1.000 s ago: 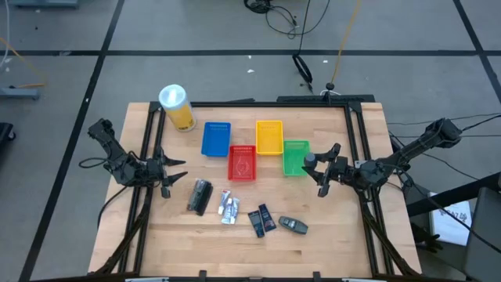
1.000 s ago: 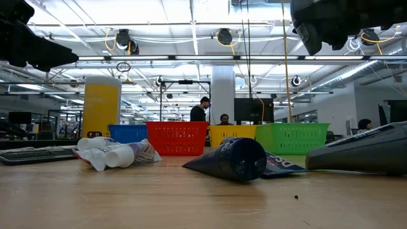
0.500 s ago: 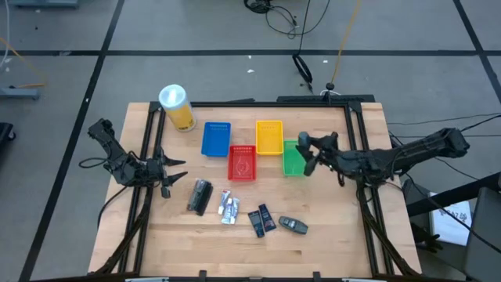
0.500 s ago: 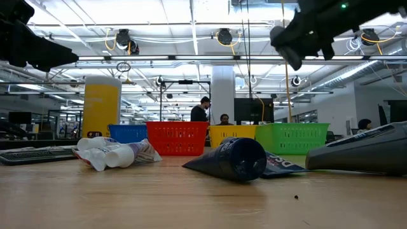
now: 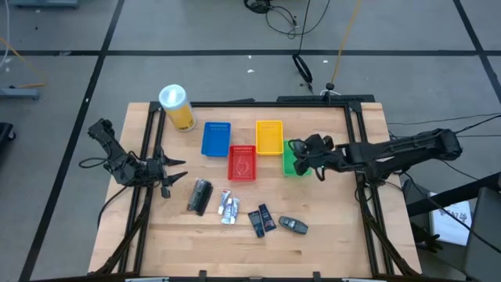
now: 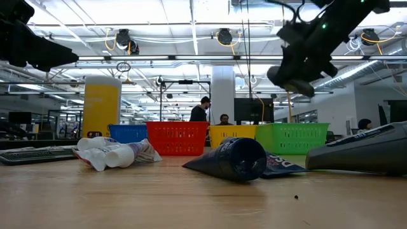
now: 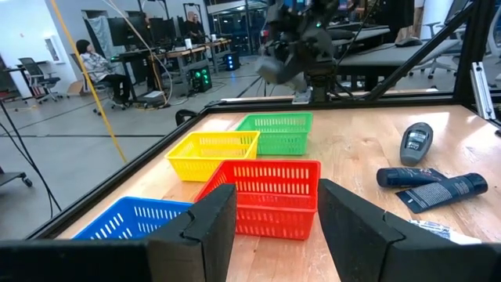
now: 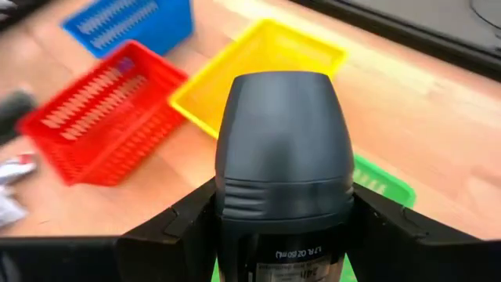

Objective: Pick & Place Travel size toiletries
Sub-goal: Put the black deodorant into the green bin

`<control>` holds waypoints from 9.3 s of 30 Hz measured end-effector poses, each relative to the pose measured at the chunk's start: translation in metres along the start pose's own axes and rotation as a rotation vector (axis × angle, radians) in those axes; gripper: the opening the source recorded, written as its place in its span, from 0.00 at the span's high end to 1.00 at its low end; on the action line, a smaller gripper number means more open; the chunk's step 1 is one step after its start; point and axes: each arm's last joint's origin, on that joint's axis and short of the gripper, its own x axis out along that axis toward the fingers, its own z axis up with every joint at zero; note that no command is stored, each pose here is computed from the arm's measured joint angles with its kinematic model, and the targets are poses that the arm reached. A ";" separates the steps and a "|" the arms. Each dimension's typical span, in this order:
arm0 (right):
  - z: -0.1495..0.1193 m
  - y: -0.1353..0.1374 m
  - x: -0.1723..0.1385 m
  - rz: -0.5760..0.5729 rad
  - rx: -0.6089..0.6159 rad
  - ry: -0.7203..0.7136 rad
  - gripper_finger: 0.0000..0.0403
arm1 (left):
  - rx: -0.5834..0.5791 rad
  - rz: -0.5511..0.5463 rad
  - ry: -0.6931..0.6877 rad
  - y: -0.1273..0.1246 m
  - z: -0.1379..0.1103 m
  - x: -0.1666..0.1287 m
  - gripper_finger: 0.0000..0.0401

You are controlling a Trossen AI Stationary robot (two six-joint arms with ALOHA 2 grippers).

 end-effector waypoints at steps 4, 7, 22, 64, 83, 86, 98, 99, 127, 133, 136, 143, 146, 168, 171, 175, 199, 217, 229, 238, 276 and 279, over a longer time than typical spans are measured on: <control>-0.003 -0.003 0.007 -0.038 0.013 0.046 0.48 | 0.000 0.000 0.000 0.000 0.000 0.000 0.55; -0.003 -0.005 0.009 -0.035 0.026 0.083 0.48 | 0.000 0.000 0.000 0.000 0.000 0.000 0.55; -0.015 0.004 0.037 -0.024 0.010 0.060 0.48 | 0.000 0.001 0.000 0.000 0.000 0.000 0.55; -0.026 0.003 0.046 0.040 -0.016 0.030 0.39 | 0.001 -0.018 0.000 -0.001 0.000 0.000 0.55; -0.004 0.044 -0.008 0.630 -0.331 -0.265 0.39 | 0.001 -0.018 0.000 -0.001 0.000 0.000 0.55; -0.007 0.056 -0.020 0.710 -0.373 -0.340 0.37 | 0.001 -0.019 0.000 -0.001 0.000 0.000 0.55; -0.024 0.111 -0.071 0.593 -0.471 -0.271 0.25 | 0.001 -0.018 0.000 -0.001 0.000 0.000 0.55; -0.023 0.118 -0.077 0.589 -0.479 -0.233 0.25 | 0.001 -0.018 0.001 -0.001 0.000 0.000 0.55; -0.134 0.167 -0.006 0.171 -0.521 0.838 0.29 | 0.001 -0.018 0.001 -0.001 0.000 0.000 0.55; -0.139 0.164 0.005 0.130 -0.517 0.833 0.29 | 0.001 -0.018 0.001 -0.001 0.000 0.000 0.55; -0.141 0.160 0.012 0.115 -0.500 0.793 0.29 | 0.002 -0.018 0.001 -0.001 0.000 0.000 0.55; -0.155 0.140 0.025 0.108 -0.546 0.802 0.29 | 0.001 -0.018 0.001 -0.001 0.000 0.000 0.55; -0.161 0.130 0.029 0.065 -0.575 0.791 0.30 | 0.001 -0.018 0.001 -0.001 0.000 0.000 0.55; -0.139 0.117 0.017 0.087 -0.637 0.651 0.48 | 0.002 -0.018 0.001 -0.001 0.000 0.000 0.55; -0.126 0.111 0.007 0.064 -0.642 0.587 0.49 | 0.001 -0.018 0.001 -0.001 0.000 0.000 0.55; -0.103 0.108 -0.012 0.091 -0.605 0.462 0.49 | -0.001 -0.018 0.000 -0.001 0.000 0.000 0.55; -0.063 0.011 -0.021 0.335 -0.275 -0.229 0.49 | 0.001 -0.018 0.001 -0.001 0.000 0.000 0.55; -0.051 -0.001 -0.011 0.470 -0.249 -0.363 0.48 | 0.001 -0.018 0.001 -0.001 0.000 0.000 0.55; -0.046 0.009 -0.020 0.935 -0.252 -0.259 0.48 | 0.001 -0.018 0.001 -0.001 0.000 0.000 0.55; -0.042 0.003 -0.015 0.688 -0.114 -0.336 0.48 | 0.001 -0.018 0.001 -0.001 0.000 0.000 0.55; -0.048 -0.033 0.054 0.037 0.074 0.074 0.48 | 0.001 -0.018 0.001 -0.001 0.000 0.000 0.55; -0.048 -0.033 0.056 0.032 0.077 0.075 0.48 | 0.001 -0.018 0.001 -0.001 0.000 0.000 0.55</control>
